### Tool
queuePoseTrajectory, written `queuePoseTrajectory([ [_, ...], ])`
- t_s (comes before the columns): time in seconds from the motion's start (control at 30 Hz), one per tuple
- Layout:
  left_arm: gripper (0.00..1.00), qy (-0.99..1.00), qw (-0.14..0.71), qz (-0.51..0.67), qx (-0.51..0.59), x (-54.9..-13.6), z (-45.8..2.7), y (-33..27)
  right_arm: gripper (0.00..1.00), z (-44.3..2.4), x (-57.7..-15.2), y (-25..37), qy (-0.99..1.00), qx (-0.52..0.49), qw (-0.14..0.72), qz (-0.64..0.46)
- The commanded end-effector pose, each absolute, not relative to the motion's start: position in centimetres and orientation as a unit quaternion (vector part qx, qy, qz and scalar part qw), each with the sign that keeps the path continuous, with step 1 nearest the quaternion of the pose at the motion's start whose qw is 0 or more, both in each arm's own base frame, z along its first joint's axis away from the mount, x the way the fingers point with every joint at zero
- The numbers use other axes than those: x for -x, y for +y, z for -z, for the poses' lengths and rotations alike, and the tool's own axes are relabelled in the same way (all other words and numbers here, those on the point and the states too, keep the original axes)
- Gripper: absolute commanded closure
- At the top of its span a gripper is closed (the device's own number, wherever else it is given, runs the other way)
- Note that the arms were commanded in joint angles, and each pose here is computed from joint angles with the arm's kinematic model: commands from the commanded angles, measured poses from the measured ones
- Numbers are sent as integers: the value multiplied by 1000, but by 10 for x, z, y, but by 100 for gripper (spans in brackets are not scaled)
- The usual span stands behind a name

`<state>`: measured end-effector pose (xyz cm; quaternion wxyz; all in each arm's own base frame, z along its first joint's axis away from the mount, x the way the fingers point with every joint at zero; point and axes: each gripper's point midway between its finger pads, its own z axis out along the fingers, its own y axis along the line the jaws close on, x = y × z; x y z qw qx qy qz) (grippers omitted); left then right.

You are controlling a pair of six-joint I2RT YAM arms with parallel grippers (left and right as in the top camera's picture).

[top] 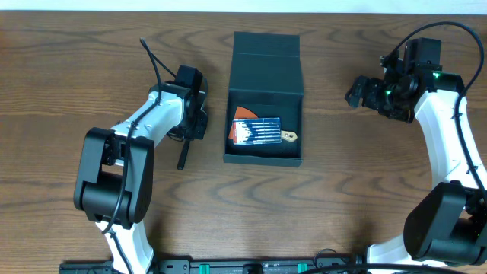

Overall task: Pack container
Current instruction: 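Carry the hammer into the black box and lower it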

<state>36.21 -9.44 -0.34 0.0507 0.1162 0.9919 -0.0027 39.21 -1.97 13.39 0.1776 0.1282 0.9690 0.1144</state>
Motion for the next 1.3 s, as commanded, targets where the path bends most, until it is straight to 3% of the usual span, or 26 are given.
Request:
queuePoseTrajectory([
  [0.0,94,991,61,-11,-121,-365,-4,-90,1,-133,-392,-21,968,-139,175,-117],
  [0.33,94,969,173,-37,-175,-384,-86,-85,1,-133,-392,-21,968,-139,174,-117],
  [0.7,94,822,332,-83,-456,-378,-198,-144,1,-133,-393,-21,968,-138,176,-117],
  [0.83,94,779,332,-81,-526,-366,-195,-180,1,-133,-393,-21,967,-138,176,-117],
  [1.27,94,672,233,-103,-696,-338,-115,-246,1,-133,-393,-21,967,-138,177,-117],
])
